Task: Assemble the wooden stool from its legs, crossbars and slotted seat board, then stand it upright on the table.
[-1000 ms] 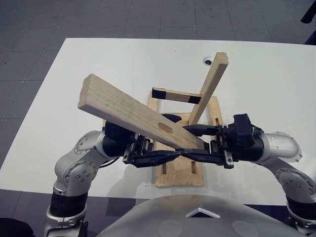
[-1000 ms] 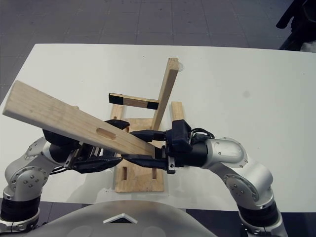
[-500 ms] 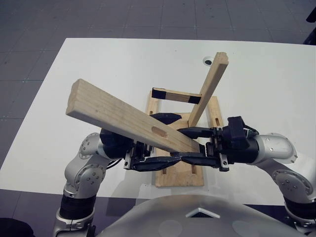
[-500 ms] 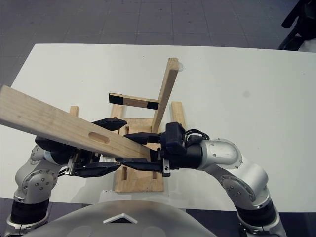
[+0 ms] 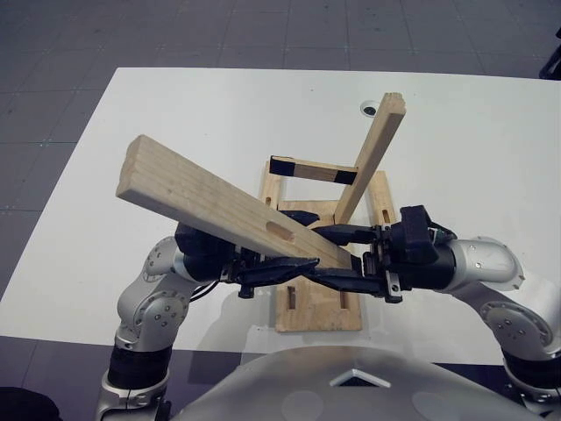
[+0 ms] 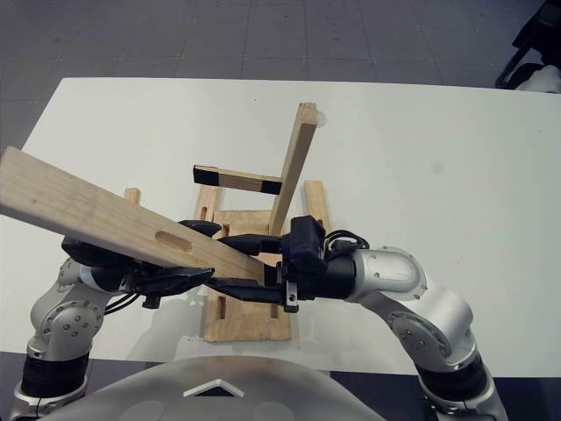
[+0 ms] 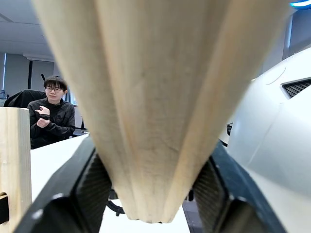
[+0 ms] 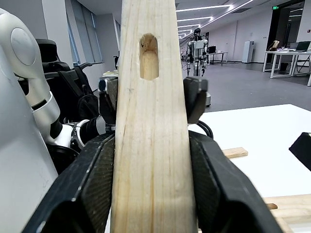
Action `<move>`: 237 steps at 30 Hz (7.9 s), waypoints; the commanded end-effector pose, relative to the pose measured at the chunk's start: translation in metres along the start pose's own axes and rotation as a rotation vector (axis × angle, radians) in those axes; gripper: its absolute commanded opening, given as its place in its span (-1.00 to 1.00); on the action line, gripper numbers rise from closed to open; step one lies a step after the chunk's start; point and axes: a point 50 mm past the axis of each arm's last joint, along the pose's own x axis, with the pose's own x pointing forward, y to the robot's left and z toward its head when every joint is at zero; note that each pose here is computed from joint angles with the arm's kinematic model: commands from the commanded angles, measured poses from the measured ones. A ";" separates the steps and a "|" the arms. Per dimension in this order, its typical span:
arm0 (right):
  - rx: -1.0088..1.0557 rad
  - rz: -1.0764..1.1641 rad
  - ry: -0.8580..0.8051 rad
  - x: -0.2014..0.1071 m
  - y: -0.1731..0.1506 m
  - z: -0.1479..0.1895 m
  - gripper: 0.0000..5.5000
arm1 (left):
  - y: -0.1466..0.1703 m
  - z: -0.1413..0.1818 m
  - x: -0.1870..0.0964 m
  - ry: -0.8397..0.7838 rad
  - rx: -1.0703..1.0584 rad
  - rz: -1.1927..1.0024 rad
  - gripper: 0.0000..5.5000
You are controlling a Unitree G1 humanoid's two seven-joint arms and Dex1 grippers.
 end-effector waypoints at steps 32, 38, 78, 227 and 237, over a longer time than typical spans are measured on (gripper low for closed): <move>0.247 0.111 -0.010 0.005 0.001 -0.012 -0.04 | -0.002 0.008 -0.003 -0.031 -0.050 -0.013 -0.25; 0.220 0.103 0.027 -0.001 0.000 -0.014 0.33 | -0.002 0.004 -0.008 0.034 -0.027 -0.008 -0.25; 0.103 0.018 0.252 -0.041 0.005 -0.045 1.00 | 0.111 0.002 -0.080 0.386 0.157 0.044 -0.25; 0.064 -0.333 0.072 0.009 0.019 -0.039 1.00 | 0.091 -0.060 -0.082 0.514 -0.016 0.048 -0.25; -0.015 -0.504 -0.113 0.015 0.012 0.011 1.00 | 0.091 -0.070 -0.084 0.556 -0.017 0.058 -0.25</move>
